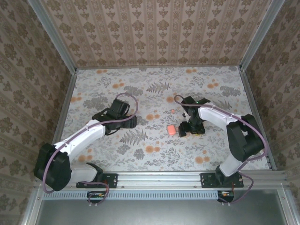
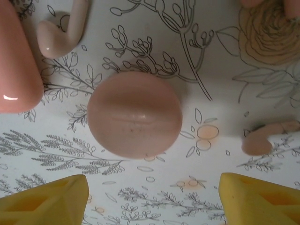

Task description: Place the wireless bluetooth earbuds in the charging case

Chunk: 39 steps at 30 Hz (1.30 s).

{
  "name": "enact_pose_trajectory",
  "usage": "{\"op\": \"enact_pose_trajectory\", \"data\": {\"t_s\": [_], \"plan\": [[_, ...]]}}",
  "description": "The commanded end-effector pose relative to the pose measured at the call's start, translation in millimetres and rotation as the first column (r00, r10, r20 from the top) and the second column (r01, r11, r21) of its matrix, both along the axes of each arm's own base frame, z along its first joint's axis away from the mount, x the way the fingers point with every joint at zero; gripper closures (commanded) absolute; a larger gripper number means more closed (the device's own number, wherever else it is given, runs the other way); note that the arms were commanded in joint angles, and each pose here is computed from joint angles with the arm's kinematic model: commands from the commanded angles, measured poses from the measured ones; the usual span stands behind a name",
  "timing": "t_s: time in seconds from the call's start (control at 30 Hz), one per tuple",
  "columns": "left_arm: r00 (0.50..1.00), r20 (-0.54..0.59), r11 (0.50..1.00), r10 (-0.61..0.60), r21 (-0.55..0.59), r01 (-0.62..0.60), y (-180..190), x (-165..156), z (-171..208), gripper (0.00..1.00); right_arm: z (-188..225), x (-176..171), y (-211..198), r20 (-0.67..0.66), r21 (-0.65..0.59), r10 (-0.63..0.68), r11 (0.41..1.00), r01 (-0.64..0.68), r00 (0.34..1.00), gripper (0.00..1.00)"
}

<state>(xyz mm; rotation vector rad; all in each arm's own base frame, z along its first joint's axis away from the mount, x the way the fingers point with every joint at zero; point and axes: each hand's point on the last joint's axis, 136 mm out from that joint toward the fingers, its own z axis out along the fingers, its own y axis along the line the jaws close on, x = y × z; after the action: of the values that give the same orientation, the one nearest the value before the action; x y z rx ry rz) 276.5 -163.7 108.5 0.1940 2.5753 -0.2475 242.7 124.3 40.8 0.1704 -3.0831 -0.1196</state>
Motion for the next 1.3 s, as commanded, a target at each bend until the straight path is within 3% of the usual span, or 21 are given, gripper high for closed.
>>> {"op": "enact_pose_trajectory", "data": {"t_s": [0.0,0.33,0.77,0.9,1.13,1.27], "plan": [[1.000,0.005,1.000,0.014,0.002,-0.014,-2,4,6,0.19,0,13,8,0.014,0.011,0.040,0.999,-0.040,0.999,0.25],[1.000,0.004,1.000,0.016,0.013,-0.016,-2,5,8,0.19,-13,24,16,-0.011,0.013,0.054,0.998,-0.054,0.998,0.28],[1.000,-0.002,1.000,0.011,0.010,-0.011,-4,5,7,0.20,-28,23,12,-0.027,-0.012,0.056,0.998,-0.056,0.998,0.50],[0.999,0.019,0.999,-0.045,-0.009,0.045,-13,5,14,0.26,-20,23,13,-0.008,-0.005,0.054,0.999,-0.054,0.999,0.55],[0.946,0.226,0.960,-0.234,-0.098,0.261,-53,6,51,0.31,33,30,21,0.170,0.111,-0.037,0.994,0.018,0.985,0.56],[0.820,0.450,0.883,-0.354,-0.128,0.452,-85,-3,80,0.34,78,40,44,0.308,0.339,-0.186,0.938,0.075,0.933,0.56]]}}
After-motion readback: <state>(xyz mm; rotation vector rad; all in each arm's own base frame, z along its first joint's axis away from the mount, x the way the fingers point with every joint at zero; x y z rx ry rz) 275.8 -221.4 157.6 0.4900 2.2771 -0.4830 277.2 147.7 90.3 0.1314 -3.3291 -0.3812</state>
